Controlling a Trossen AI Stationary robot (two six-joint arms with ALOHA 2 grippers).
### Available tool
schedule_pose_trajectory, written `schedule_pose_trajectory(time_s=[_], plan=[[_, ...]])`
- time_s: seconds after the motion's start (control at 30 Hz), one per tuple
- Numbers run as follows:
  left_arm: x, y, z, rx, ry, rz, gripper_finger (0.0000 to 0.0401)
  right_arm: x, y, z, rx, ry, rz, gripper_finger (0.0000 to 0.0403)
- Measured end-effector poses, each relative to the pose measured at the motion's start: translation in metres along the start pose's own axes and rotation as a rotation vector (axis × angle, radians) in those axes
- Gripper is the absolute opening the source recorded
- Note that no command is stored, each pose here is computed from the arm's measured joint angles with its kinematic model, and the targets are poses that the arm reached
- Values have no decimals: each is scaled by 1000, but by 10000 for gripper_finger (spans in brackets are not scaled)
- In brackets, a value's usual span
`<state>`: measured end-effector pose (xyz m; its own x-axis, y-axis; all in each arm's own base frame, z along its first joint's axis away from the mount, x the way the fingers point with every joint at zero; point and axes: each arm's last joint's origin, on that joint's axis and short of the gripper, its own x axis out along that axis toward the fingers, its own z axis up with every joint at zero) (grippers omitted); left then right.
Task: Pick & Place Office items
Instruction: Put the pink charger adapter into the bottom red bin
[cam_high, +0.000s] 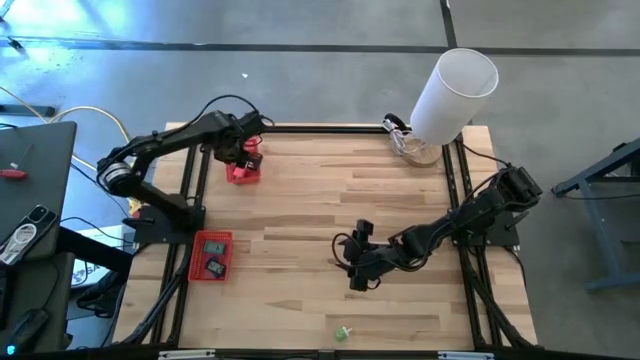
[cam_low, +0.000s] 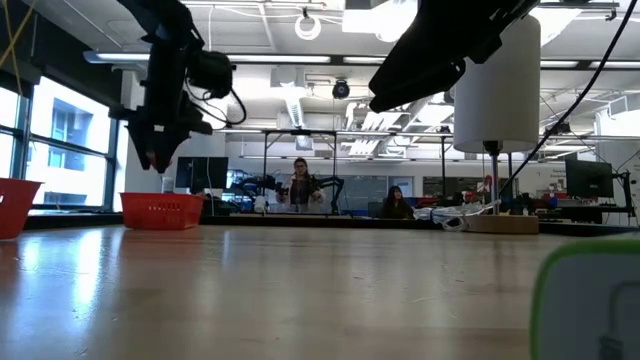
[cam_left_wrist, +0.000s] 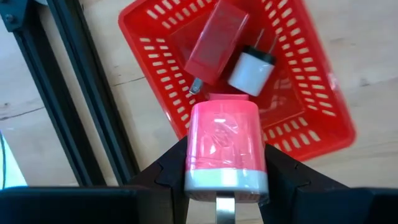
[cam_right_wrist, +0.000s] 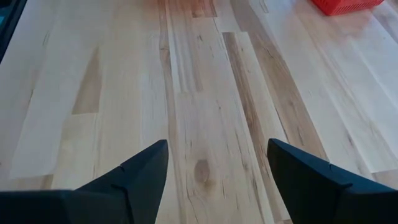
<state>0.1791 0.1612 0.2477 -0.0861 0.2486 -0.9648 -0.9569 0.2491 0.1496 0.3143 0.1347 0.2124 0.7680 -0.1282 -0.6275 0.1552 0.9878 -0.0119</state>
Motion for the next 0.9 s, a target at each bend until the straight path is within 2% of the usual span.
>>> schedule_pose_trajectory(time_s=[0.17, 0.47, 0.63, 0.9], plan=[[17, -2, 8, 2, 76, 5, 128, 0, 0, 0, 0, 0, 0, 262], [42, -14, 17, 57, 127, 0, 128, 0, 0, 0, -1, 0, 0, 262], [50, -18, 20, 94, 142, -8, 129, 0, 0, 0, -1, 0, 0, 262], [55, -18, 22, 78, 148, -13, 129, 0, 0, 0, -1, 0, 0, 262]])
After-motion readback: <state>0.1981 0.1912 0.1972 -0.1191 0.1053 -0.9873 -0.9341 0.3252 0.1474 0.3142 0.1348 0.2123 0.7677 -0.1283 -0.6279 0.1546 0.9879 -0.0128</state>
